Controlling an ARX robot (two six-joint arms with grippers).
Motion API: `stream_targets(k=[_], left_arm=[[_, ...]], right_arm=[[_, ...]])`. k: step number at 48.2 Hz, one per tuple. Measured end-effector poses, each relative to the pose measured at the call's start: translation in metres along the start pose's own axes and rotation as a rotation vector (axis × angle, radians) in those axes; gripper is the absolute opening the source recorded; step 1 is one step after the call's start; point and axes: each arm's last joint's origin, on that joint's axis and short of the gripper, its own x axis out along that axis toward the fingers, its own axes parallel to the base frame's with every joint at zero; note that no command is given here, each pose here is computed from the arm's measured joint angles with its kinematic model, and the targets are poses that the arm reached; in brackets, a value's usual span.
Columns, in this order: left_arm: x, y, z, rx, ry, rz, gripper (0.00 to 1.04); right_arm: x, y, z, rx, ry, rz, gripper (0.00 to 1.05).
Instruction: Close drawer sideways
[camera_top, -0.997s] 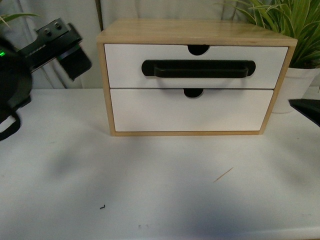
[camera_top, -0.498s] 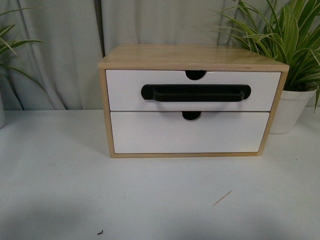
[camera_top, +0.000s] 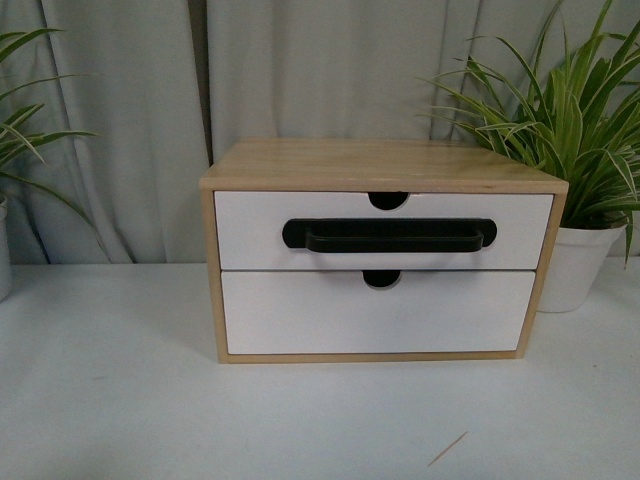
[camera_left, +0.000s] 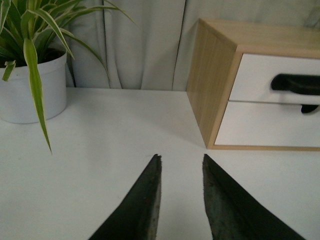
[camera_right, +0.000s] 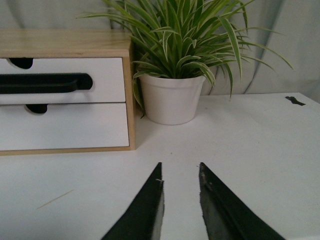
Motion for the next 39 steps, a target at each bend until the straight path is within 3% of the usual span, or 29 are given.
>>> stream_targets(k=[6,8,39], left_arm=[[-0.004,0.005,-0.007,0.024,-0.006,-0.002,0.11],[-0.006,0.007,-0.008,0.028,-0.007,-0.003,0.04],[-0.025,0.023,-0.004,0.042,-0.021,0.007,0.04]], right_arm=[[-0.003,0.004,-0.004,0.010,-0.010,-0.014,0.03],[-0.004,0.007,-0.005,0.011,-0.006,-0.032,0.01],[-0.023,0.014,-0.008,0.016,0.014,0.005,0.01]])
